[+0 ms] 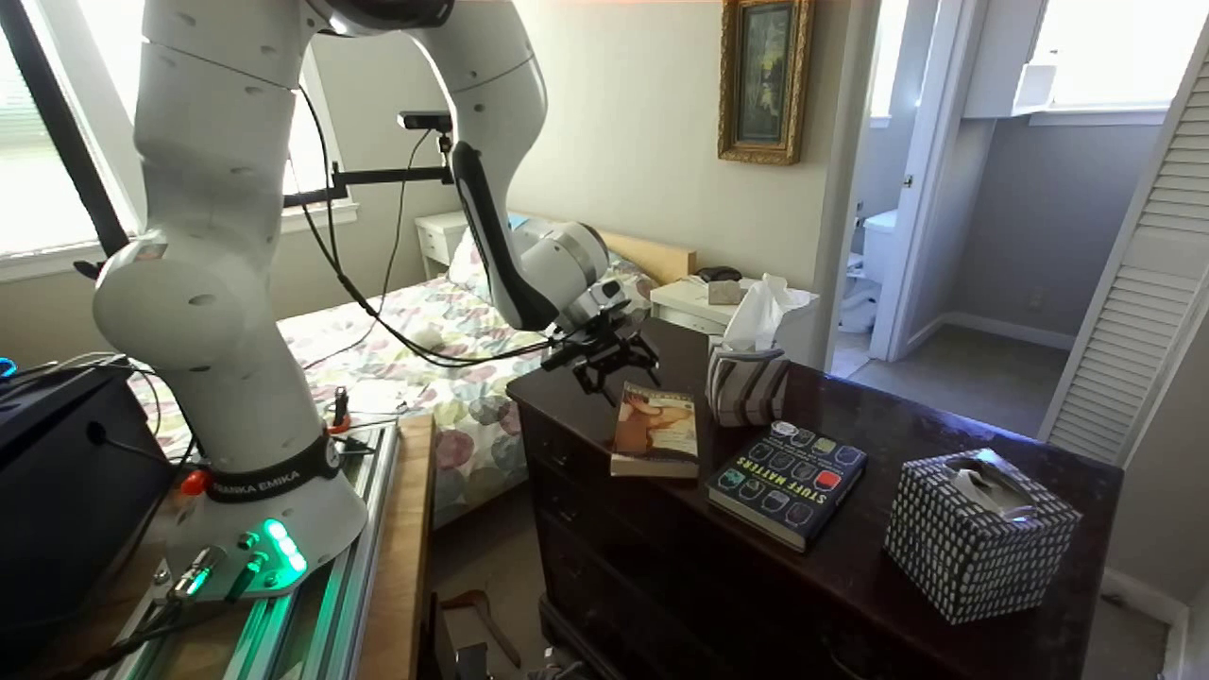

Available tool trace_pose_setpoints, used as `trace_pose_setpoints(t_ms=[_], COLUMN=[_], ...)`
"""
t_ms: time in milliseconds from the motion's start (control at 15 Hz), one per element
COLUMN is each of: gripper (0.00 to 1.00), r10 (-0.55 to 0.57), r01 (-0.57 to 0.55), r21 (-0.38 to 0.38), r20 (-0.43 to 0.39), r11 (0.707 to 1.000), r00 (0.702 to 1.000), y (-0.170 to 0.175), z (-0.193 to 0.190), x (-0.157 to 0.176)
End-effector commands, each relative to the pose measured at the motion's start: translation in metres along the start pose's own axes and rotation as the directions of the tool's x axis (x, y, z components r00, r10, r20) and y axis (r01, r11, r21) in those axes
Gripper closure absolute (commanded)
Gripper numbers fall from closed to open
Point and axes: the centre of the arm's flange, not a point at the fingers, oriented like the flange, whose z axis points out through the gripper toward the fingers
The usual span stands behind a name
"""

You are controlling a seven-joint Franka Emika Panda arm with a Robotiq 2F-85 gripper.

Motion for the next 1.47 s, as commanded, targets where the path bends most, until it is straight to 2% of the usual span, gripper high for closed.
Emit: trace_pose_setpoints(t_ms=[0, 533, 1067, 1133, 1200, 1333, 1400], gripper=[0.00, 0.00, 0.00, 0.05, 0.26, 0.31, 0.37], r10=[-0.002, 0.025, 0.122, 0.136, 0.147, 0.174, 0.185], r01=[0.002, -0.023, -0.118, -0.132, -0.143, -0.169, -0.180], r21=[-0.016, -0.047, -0.063, -0.065, -0.065, -0.073, -0.074], r20=[0.011, 0.031, 0.063, 0.065, 0.065, 0.066, 0.067], r11=[1.000, 0.999, 0.991, 0.989, 0.988, 0.983, 0.981], r00=[1.000, 0.999, 0.991, 0.989, 0.987, 0.983, 0.980], y=[0.008, 0.012, 0.011, 0.012, 0.012, 0.014, 0.015], z=[-0.001, 0.016, 0.034, 0.035, 0.035, 0.036, 0.036], x=[-0.001, -0.012, -0.029, -0.030, -0.031, -0.034, -0.035])
